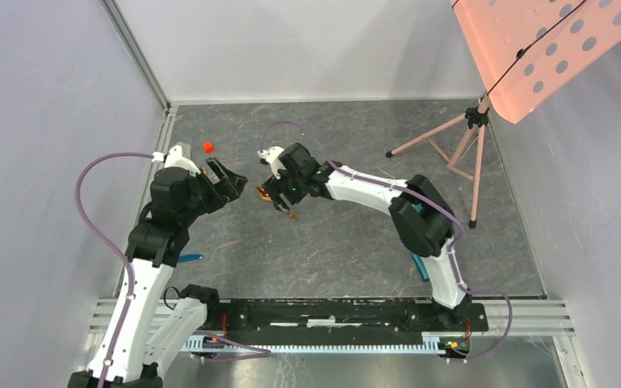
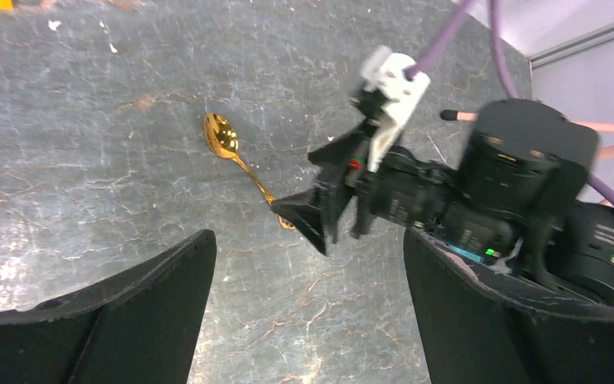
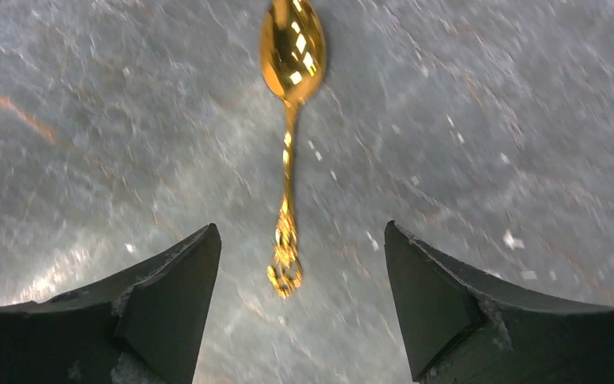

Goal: Fold the napkin into a case and place the utensils inside
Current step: Pick up the spoon from the center of the board.

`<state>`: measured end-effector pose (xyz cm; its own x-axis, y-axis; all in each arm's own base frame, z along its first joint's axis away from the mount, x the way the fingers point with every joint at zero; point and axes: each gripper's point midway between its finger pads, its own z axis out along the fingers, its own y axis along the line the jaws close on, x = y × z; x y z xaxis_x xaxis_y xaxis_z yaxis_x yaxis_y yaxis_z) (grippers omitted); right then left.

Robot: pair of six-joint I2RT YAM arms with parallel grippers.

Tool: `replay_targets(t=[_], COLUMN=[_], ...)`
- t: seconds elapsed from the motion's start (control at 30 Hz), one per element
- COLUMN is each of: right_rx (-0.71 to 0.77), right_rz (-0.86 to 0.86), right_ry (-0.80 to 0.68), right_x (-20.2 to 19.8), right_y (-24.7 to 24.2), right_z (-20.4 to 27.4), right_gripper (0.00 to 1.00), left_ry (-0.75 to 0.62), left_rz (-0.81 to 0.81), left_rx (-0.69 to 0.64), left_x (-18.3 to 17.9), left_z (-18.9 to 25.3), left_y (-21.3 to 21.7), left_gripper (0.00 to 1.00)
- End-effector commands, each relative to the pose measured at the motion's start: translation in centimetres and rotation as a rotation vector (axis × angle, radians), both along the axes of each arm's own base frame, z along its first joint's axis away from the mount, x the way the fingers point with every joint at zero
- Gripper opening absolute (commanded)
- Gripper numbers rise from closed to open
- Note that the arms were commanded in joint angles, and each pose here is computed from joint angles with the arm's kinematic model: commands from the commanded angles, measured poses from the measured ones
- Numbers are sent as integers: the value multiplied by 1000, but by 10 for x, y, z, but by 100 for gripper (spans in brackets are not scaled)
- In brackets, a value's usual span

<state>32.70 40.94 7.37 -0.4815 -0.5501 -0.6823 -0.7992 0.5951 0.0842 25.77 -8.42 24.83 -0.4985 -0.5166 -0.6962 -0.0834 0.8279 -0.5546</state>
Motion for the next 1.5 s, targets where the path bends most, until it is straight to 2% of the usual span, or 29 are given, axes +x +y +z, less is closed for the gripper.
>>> replay_targets(t=[0.0,0.27,0.4,0.53,1.13,1.3,1.47], right_rx=[-22,-28,-42,-41,-27,-13,45], right_rz=[-1,-24,-55,-82,-90,-92,-102], right_ry=[-62,-98,-139,-166,-135,-153,-180], right_x=[11,19,30,41,53,54,55], right_y=[36,71,81,87,92,91,89], right_z=[8,-11,-19,-23,-51,-37,2], right_gripper=[81,88,88,84,52,45,36], left_ry=[-25,-34,-45,-50,-63,-54,-40], left_rz=[-14,-56,-68,-76,-74,-73,-82], left_rx=[108,96,80,73,80,84,81], left_x=[-18,-30,-32,-32,-40,-41,-41], left_z=[7,5,8,12,20,15,11], left_y=[14,9,6,4,7,8,6], left_gripper=[93,93,92,92,92,92,92])
